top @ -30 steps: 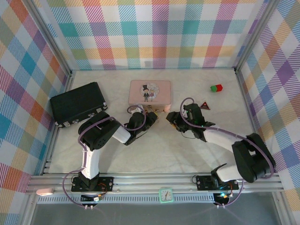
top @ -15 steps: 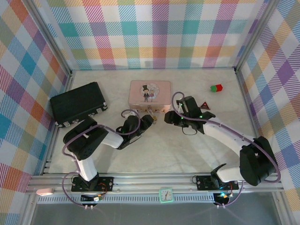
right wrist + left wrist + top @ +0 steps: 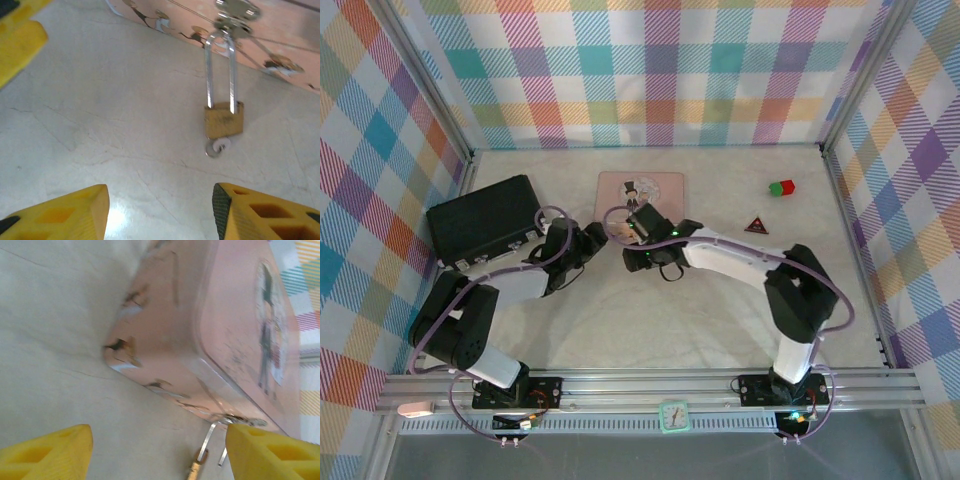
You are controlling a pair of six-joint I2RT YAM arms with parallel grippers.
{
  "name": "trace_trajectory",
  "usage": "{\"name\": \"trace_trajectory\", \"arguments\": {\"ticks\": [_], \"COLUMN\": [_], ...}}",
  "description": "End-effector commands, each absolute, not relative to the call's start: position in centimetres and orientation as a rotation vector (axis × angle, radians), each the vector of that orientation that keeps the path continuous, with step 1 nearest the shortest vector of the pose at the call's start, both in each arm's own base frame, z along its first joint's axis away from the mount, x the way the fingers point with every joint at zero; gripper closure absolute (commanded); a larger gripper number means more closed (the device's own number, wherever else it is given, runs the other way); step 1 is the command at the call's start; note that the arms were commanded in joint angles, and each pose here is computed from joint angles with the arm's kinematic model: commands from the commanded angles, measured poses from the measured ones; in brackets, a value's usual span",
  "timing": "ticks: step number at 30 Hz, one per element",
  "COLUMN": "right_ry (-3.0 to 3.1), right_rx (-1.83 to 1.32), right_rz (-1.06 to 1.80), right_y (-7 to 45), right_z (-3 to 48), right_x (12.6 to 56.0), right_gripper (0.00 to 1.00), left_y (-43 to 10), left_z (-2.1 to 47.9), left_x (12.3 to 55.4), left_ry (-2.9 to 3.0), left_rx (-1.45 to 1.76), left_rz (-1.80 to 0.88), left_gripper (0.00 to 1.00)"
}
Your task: Unlock the padlock with the key
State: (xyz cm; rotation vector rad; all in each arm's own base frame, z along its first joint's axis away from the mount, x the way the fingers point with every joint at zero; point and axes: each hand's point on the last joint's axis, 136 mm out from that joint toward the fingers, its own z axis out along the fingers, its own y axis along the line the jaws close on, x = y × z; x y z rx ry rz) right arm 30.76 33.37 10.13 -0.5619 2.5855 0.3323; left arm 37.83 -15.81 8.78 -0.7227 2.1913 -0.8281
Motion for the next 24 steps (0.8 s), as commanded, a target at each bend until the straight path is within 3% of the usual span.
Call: {"name": "trace_trajectory", "arguments": {"ticks": [1,15,24], "right_ry": [2.573,2.51,2.492], "right_rx": [-0.651,-0.814,-0.827], "right_rz": [0.099,-0.263,-0.333], "right_y": [32.6,33.2,32.9], "right_z": [9.2,5.4,4.2], "right_x": [31.9,34.7,35.3], "right_gripper": [0.45,0.52,0.57], "left_y": [-14.5,-12.6,-12.7], "left_z": [9.5,10.8,10.3], "left_x": [37.8,37.9,37.9], "left_ry": [2.211,2.145,2.143], "left_rx": [-0.71,-0.744,-0.764], "left_rz": [-0.796,-0.769,-0.793], "left_gripper": [0.3,0.3,0.31]}}
